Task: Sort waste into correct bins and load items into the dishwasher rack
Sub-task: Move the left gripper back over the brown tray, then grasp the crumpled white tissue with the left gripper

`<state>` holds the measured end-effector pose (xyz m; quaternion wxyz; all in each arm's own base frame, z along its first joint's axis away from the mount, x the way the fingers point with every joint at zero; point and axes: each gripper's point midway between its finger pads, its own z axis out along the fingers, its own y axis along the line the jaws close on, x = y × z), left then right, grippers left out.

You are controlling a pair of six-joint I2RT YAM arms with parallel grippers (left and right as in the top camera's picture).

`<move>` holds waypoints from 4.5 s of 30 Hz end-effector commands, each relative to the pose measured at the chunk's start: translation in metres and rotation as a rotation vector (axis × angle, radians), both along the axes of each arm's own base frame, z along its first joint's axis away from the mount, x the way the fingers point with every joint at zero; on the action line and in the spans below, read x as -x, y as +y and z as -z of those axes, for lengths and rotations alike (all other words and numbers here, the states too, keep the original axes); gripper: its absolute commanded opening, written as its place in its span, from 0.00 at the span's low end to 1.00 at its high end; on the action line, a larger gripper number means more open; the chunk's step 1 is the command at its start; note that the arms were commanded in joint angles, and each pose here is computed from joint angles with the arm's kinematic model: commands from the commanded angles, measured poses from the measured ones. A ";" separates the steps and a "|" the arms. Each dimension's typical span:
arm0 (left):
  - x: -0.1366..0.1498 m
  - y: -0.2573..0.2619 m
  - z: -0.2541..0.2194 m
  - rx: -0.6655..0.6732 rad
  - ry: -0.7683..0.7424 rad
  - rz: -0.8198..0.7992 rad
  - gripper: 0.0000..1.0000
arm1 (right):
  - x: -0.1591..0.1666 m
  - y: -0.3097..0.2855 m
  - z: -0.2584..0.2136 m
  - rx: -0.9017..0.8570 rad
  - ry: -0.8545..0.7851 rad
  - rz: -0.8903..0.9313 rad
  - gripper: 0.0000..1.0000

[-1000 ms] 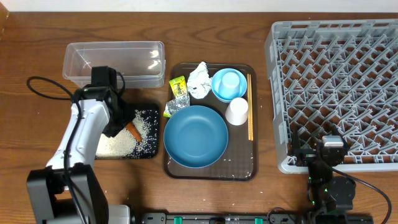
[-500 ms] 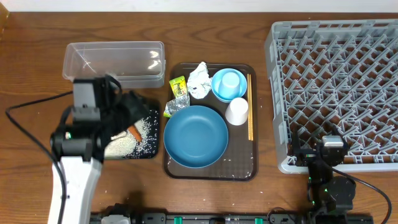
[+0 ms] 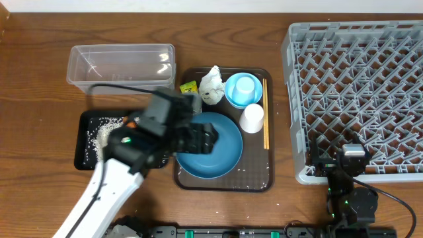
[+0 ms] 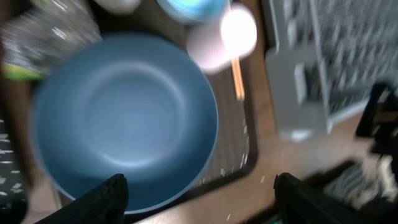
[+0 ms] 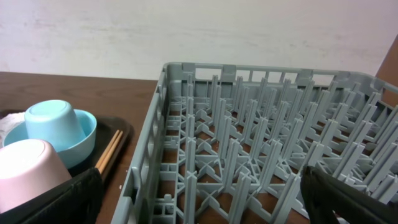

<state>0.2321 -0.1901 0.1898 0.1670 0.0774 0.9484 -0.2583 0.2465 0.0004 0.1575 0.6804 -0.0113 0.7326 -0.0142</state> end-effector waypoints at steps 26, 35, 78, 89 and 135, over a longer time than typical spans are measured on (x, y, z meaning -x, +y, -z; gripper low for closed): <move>-0.025 -0.066 0.001 -0.063 -0.215 -0.008 0.87 | 0.000 -0.004 0.001 0.008 0.001 0.017 0.99; -0.019 -0.052 0.052 -0.230 -0.090 0.005 0.87 | 0.000 -0.004 0.001 0.009 0.001 0.017 0.99; -0.151 0.009 0.038 -0.409 -0.208 -0.036 0.86 | 0.000 -0.004 0.001 0.008 0.001 0.017 0.99; -0.192 -0.009 0.079 -0.436 -0.181 0.016 0.92 | 0.000 -0.004 0.001 0.008 0.001 0.017 0.99; -0.187 -0.012 0.156 -0.494 -0.045 0.063 0.26 | 0.000 -0.004 0.001 0.008 0.001 0.017 0.99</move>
